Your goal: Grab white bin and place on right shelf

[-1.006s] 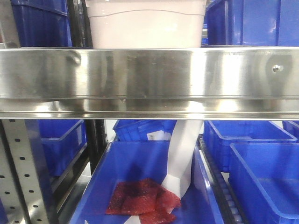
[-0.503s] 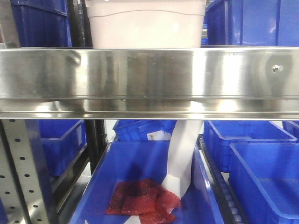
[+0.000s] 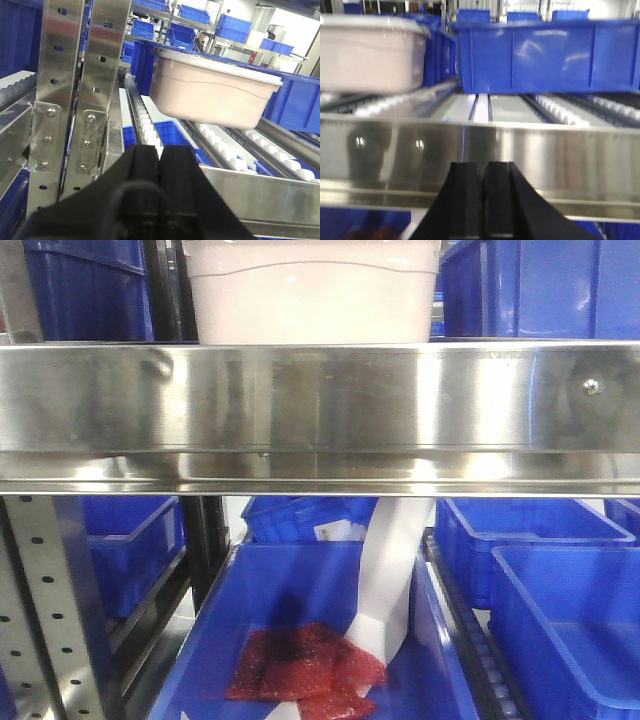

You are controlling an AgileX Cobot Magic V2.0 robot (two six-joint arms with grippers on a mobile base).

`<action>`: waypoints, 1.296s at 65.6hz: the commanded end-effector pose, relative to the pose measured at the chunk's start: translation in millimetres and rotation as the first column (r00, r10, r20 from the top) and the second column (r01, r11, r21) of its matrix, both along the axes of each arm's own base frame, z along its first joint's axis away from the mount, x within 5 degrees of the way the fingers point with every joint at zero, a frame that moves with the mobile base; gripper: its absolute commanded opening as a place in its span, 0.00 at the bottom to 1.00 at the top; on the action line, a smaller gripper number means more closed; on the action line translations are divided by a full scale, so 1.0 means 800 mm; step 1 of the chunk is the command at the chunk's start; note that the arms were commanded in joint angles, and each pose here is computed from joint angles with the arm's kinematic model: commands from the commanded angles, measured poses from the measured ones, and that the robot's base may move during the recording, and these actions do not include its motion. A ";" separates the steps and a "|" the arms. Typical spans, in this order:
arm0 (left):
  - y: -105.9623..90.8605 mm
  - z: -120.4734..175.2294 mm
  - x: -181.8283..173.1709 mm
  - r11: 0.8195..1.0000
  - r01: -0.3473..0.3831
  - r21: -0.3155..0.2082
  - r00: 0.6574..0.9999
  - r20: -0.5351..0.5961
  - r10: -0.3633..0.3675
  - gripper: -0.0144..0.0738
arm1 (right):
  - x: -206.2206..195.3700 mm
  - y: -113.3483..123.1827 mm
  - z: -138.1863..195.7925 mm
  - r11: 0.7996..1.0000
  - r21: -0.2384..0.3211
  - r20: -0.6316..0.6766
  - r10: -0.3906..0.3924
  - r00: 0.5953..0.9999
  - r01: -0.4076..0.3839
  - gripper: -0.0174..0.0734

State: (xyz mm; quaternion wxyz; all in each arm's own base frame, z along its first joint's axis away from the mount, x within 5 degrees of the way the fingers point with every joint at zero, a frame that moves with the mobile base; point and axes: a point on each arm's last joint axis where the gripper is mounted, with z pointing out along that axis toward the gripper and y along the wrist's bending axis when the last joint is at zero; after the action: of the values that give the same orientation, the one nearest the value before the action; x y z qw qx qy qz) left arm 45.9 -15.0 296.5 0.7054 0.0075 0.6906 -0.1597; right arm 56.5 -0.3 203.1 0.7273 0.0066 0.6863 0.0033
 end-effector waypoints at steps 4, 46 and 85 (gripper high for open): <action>0.002 0.019 -0.002 0.999 -0.012 -0.032 0.996 0.086 0.015 0.03 | -0.003 0.000 0.010 1.000 -0.026 0.097 -0.004 0.995 0.007 0.25; 0.002 0.019 -0.002 0.999 -0.012 -0.032 0.996 0.086 0.015 0.03 | -0.002 0.000 0.008 1.000 -0.026 0.079 -0.004 0.997 0.006 0.25; 0.004 0.016 -0.001 0.999 -0.037 0.025 0.997 0.075 0.036 0.03 | -0.002 0.000 0.008 1.000 -0.026 0.079 -0.004 0.997 0.006 0.25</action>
State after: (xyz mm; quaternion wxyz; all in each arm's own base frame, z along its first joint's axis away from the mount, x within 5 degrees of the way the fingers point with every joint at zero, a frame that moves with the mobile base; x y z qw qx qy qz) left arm 46.0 -14.6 295.8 0.7047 0.0134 0.6932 -0.1505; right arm 56.7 -0.2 200.9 0.7196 0.0024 0.6944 -0.0009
